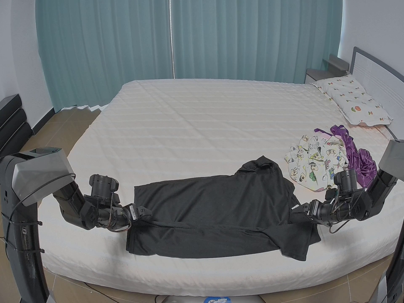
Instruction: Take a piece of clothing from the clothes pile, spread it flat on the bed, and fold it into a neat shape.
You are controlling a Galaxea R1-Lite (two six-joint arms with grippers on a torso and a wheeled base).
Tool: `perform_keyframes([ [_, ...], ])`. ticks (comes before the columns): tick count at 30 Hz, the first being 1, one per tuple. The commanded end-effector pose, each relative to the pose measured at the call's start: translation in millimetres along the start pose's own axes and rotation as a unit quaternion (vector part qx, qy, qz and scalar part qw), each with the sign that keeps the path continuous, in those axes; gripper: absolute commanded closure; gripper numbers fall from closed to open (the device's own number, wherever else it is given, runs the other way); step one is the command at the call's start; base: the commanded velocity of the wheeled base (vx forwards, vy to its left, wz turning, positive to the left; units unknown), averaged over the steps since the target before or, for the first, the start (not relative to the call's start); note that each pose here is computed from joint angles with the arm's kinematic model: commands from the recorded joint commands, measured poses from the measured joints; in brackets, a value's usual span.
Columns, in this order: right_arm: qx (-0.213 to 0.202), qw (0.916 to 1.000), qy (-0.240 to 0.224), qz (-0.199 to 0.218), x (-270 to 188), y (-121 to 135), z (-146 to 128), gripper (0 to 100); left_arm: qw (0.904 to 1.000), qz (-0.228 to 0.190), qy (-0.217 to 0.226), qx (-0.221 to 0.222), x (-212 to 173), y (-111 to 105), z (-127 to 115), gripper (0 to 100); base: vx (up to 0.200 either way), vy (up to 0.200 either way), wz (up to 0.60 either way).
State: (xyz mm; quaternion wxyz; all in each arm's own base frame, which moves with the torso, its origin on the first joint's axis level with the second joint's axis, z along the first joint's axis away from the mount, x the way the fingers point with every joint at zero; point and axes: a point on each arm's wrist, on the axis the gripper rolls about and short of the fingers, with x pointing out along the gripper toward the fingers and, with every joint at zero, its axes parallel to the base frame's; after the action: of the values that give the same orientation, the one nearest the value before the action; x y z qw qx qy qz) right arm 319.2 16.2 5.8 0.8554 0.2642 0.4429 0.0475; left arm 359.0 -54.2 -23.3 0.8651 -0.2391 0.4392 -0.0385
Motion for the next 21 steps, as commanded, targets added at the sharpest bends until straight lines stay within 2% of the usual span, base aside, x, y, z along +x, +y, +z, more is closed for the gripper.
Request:
perform_keyframes([
  [1, 0.000, 1.0000, 0.001, 0.000, 0.4, 0.1, -0.3, 0, 0.9999, 0.011, 0.001, 0.001, 8.7, 2.6, -2.5, 100, 0.000, 0.000, 0.00],
  [6, -0.001, 1.0000, -0.003, 0.002, 0.7, 1.1, 1.8, 0, 0.9998, 0.018, 0.002, 0.002, 8.8, 1.9, -5.1, 100, 0.000, 0.000, 0.00],
  [10, -0.016, 0.9997, -0.017, 0.008, -3.3, 3.6, 5.4, 0, 0.9993, 0.035, -0.006, -0.006, 8.5, 3.1, -5.7, 100, 0.000, 0.000, 0.00],
  [15, -0.033, 0.9987, -0.033, 0.019, -3.8, 14.0, 18.4, 0, 0.9986, 0.035, -0.010, -0.040, 6.8, 3.0, -5.0, 100, 0.000, 0.000, 0.00],
  [21, -0.010, 0.9999, -0.010, 0.003, 12.8, 1.5, 20.6, 0, 0.9985, 0.034, -0.009, -0.041, 6.2, 3.0, -5.3, 100, 0.000, 0.000, 0.00],
])
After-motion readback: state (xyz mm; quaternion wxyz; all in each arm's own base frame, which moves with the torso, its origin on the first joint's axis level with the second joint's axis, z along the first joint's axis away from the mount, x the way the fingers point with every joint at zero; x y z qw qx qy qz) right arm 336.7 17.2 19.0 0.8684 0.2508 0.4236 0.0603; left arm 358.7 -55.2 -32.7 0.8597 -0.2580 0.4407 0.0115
